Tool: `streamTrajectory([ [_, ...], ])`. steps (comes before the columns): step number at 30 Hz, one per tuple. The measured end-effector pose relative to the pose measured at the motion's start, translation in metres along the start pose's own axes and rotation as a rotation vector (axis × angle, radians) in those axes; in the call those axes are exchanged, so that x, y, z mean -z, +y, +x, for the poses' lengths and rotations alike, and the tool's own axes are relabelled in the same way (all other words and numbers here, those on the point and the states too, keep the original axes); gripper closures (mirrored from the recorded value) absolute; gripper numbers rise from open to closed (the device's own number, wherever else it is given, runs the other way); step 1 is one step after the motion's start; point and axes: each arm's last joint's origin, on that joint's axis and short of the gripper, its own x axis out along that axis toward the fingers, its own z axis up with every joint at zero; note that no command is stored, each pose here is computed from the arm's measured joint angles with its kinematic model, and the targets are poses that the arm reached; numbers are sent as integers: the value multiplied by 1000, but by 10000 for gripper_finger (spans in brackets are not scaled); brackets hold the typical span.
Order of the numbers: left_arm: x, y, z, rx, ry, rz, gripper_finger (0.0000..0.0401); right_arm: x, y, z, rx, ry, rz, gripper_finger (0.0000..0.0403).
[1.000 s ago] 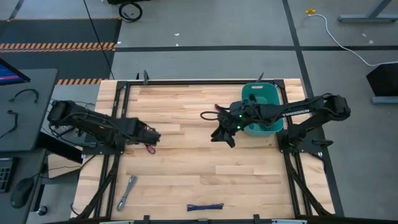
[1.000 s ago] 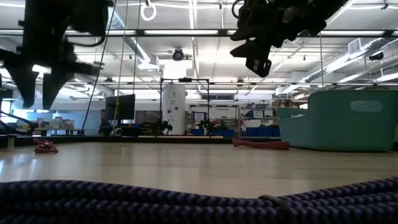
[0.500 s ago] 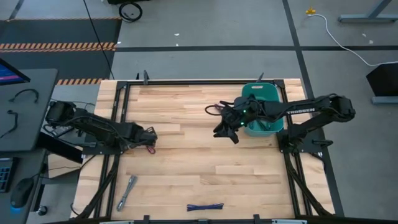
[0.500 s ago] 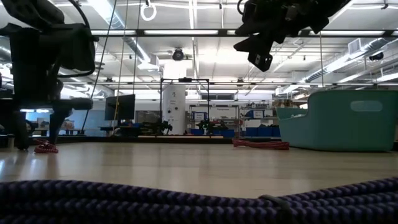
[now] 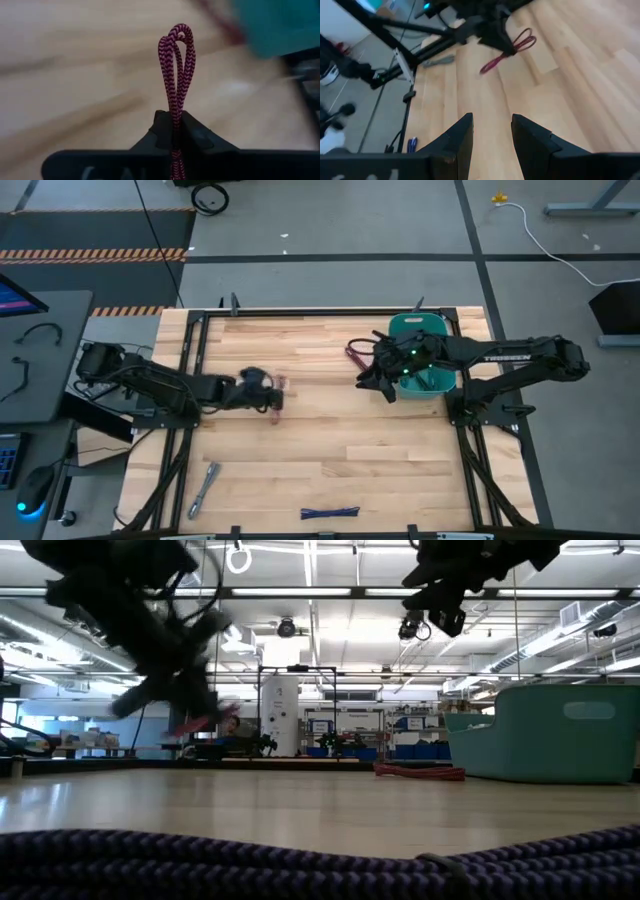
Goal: Pick and place USB-C Cables
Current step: Put the left pink charger cable into the green bin
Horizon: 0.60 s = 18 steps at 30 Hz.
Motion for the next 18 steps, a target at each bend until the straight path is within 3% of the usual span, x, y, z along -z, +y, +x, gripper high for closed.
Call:
streamTrajectory([
  [4, -24, -25, 0, 127, -101, 61, 386, 0, 4, -17, 33, -34, 15, 264],
  [7, -48, -43, -1, 155, -156, 128, 386, 1, 7, -30, 57, -55, 29, 264],
  [13, -100, -83, 9, 264, -177, 292, 387, 1, 11, -57, 129, -151, 21, 264],
  [18, -125, -124, 24, 395, -160, 495, 387, -9, 13, -64, 178, -302, 53, 263],
])
